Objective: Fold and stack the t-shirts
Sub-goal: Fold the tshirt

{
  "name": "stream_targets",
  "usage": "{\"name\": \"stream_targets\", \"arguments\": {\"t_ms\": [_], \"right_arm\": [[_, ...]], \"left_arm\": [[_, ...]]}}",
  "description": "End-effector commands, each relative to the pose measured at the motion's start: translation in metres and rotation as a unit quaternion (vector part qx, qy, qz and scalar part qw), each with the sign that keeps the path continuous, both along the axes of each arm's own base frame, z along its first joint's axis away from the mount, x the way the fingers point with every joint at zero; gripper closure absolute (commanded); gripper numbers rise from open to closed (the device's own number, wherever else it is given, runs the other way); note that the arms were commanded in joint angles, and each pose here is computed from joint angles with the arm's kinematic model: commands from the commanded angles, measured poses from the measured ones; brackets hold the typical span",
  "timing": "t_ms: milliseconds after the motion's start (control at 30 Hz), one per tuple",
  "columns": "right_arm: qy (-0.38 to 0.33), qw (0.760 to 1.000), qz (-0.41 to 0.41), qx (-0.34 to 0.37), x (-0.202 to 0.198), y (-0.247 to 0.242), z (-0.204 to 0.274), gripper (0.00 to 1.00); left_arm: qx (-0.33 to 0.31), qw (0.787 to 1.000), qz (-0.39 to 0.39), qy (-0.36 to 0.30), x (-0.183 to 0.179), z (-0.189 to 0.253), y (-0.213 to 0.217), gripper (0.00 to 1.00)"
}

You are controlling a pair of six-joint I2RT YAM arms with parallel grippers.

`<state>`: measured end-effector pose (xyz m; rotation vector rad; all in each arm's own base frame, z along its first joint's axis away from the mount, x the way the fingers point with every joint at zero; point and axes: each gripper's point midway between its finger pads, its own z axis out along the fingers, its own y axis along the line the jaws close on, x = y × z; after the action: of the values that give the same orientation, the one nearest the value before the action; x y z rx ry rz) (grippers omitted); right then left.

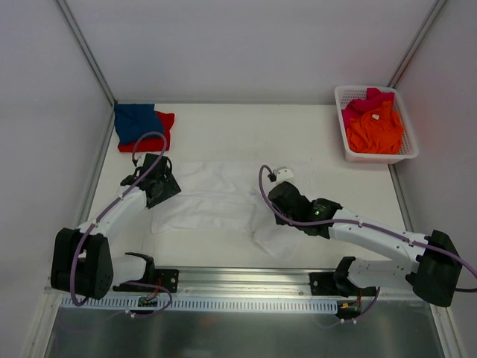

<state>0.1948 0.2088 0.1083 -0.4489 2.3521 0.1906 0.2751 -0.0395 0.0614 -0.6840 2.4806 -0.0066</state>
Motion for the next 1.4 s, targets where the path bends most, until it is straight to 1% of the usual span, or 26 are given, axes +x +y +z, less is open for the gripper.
{"name": "stream_targets", "arguments": {"t_ms": [0,167,267,333,367,400,467,500,567,633,767,967,1233,1367], "right_arm": [[-0.009,1.000,-0.009,-0.024,0.005,-0.005,0.000,0.78],[-0.012,1.000,-0.009,-0.018,0.009,-0.005,0.001,0.76],[-0.009,1.000,-0.008,-0.019,0.012,-0.006,-0.001,0.76],[-0.010,1.000,-0.006,-0.018,0.013,-0.005,-0.001,0.76],[-0.011,1.000,-0.006,-0.017,0.014,-0.006,0.000,0.76],[-0.012,1.000,-0.006,-0.012,0.014,-0.006,0.001,0.76],[-0.015,1.000,-0.009,-0.009,0.016,-0.007,0.004,0.76],[-0.016,1.000,-0.009,-0.006,0.016,-0.007,0.006,0.76],[-0.020,1.000,-0.011,0.001,0.018,-0.008,0.010,0.76],[-0.025,1.000,-0.011,0.011,0.018,-0.009,0.016,0.76],[-0.031,0.999,-0.011,0.025,0.018,-0.011,0.024,0.75],[-0.038,0.998,-0.007,0.048,0.014,-0.015,0.033,0.75],[-0.047,0.996,0.003,0.076,0.008,-0.017,0.044,0.75],[-0.052,0.995,0.005,0.085,0.005,-0.020,0.048,0.75]], "left_arm": [[-0.019,0.999,0.018,-0.031,-0.019,0.012,0.000,0.31],[-0.014,0.998,0.042,-0.038,-0.052,0.019,0.011,0.32],[-0.021,0.997,0.048,-0.049,-0.063,0.025,0.012,0.34],[-0.018,0.998,0.057,-0.031,-0.077,0.022,0.015,0.38],[-0.019,0.997,0.062,-0.032,-0.082,0.022,0.016,0.39],[-0.014,0.998,0.064,-0.015,-0.093,0.016,0.017,0.39],[-0.012,0.997,0.076,-0.017,-0.099,0.014,0.017,0.39],[-0.011,0.996,0.091,-0.003,-0.107,0.010,0.018,0.39],[-0.005,0.994,0.107,0.019,-0.114,0.002,0.020,0.44],[-0.005,0.992,0.123,0.034,-0.119,-0.007,0.019,0.46],[0.002,0.986,0.155,0.060,-0.130,-0.024,0.022,0.46],[0.027,0.982,0.182,0.050,-0.127,-0.024,0.032,0.45],[0.068,0.976,0.198,0.063,-0.117,-0.028,0.040,0.44],[0.067,0.978,0.191,0.060,-0.110,-0.029,0.037,0.45]]}}
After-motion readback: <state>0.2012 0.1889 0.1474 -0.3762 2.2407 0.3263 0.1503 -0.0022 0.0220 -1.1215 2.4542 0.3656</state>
